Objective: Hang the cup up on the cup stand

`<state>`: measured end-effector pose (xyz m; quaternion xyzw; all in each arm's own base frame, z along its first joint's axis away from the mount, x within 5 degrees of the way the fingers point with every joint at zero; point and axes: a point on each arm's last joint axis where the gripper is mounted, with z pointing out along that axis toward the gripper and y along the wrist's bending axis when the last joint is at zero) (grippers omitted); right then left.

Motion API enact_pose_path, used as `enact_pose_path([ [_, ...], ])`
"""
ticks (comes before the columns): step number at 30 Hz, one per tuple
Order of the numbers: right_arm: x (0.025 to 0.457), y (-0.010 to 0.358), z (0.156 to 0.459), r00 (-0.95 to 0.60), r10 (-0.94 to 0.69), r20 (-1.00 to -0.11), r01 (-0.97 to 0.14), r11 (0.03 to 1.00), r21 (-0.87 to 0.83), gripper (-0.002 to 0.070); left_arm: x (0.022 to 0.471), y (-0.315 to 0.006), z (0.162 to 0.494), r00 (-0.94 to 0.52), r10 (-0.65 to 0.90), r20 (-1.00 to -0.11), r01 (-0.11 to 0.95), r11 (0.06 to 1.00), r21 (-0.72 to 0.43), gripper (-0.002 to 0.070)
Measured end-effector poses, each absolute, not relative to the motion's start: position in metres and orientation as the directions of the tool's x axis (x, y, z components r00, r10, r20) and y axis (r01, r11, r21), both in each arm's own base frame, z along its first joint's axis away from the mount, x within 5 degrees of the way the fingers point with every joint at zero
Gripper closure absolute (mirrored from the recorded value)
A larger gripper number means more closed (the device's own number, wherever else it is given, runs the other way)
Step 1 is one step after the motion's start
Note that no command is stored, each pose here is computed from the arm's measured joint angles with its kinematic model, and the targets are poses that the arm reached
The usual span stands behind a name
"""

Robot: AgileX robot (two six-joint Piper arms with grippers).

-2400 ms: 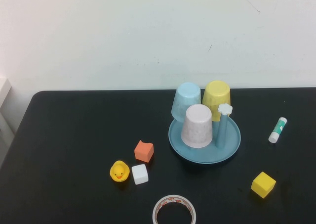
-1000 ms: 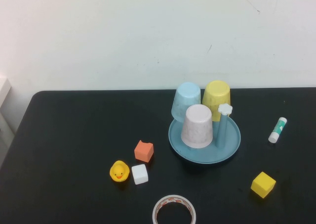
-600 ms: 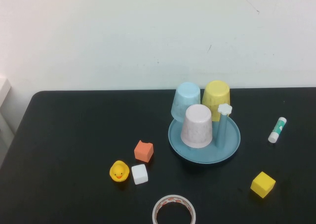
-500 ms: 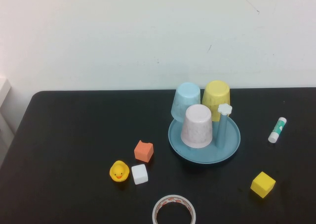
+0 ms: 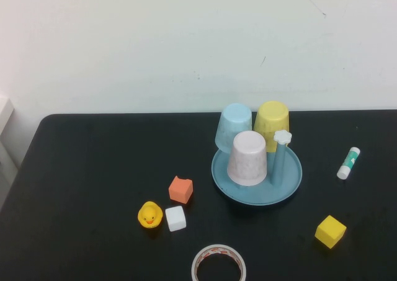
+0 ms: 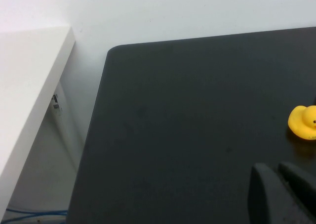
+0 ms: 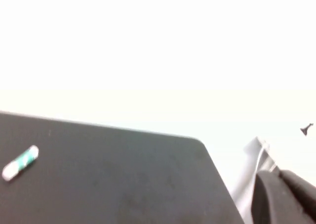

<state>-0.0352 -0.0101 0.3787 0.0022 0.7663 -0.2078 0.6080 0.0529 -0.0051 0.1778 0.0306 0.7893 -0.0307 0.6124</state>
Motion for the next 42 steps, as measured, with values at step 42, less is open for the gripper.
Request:
enact_pose_path([
  [42,0.051,-0.010,0.171,-0.324,-0.021,-0.946,0.162,0.984,-0.078,0.0678,0.053,-0.005,0.176,-0.265,0.012,-0.964,0.086,0.996,-0.011,0.0676],
])
